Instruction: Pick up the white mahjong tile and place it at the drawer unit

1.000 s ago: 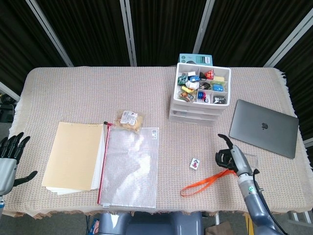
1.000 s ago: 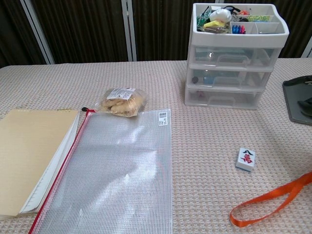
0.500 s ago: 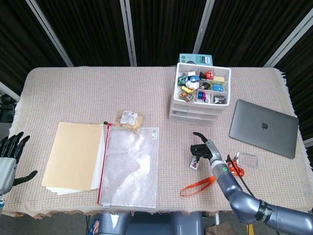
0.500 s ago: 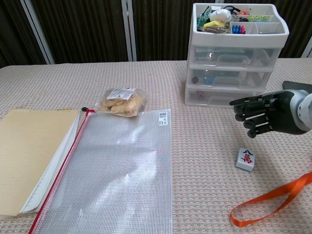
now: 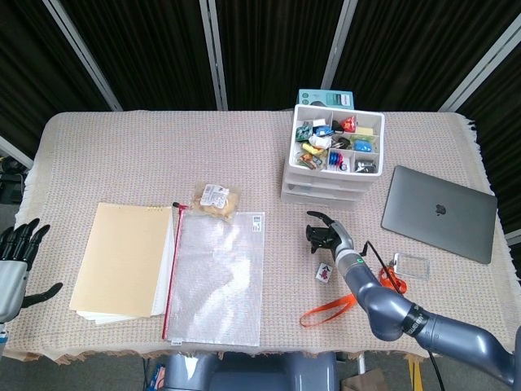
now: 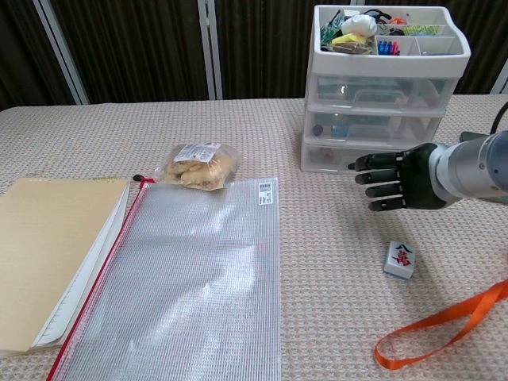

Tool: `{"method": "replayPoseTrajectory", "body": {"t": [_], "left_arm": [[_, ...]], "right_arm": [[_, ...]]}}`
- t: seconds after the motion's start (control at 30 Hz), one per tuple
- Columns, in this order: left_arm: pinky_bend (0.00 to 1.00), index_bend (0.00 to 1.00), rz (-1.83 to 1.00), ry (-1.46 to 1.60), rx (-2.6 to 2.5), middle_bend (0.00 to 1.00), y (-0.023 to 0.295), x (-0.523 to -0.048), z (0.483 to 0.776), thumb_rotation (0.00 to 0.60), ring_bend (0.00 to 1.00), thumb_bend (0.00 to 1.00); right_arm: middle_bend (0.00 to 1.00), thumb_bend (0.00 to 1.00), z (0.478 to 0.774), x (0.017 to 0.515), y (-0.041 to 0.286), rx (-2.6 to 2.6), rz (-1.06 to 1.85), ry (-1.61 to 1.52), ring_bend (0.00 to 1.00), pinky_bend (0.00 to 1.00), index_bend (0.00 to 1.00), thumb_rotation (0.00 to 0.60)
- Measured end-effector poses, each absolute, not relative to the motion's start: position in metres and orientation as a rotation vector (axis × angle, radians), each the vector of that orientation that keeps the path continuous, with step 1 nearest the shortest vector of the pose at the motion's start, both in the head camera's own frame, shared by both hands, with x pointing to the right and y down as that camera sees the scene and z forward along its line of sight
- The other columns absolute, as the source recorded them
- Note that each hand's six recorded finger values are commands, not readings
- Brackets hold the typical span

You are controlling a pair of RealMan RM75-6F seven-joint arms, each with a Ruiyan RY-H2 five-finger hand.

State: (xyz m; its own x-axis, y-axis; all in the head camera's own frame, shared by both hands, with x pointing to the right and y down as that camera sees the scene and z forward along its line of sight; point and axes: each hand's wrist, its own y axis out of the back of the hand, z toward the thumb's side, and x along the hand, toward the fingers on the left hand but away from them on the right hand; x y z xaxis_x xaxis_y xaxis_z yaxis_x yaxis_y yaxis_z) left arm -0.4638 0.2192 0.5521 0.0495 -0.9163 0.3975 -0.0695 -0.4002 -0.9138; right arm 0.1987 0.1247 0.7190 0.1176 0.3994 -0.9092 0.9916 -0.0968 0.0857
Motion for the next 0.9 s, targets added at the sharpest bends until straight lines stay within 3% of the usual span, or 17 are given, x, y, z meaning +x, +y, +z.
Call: {"method": "replayPoseTrajectory", "body": {"t": [0.9], "left_arm": [[0.0, 0.06, -1.434, 1.035, -1.61, 0.0, 0.218, -0.463, 0.552, 0.6, 0.0, 0.16]], "right_arm": [[0.75, 0.52, 0.752, 0.195, 0.108, 1.323, -0.797, 1.457, 0.78, 0.71, 0.21, 0.6]]}}
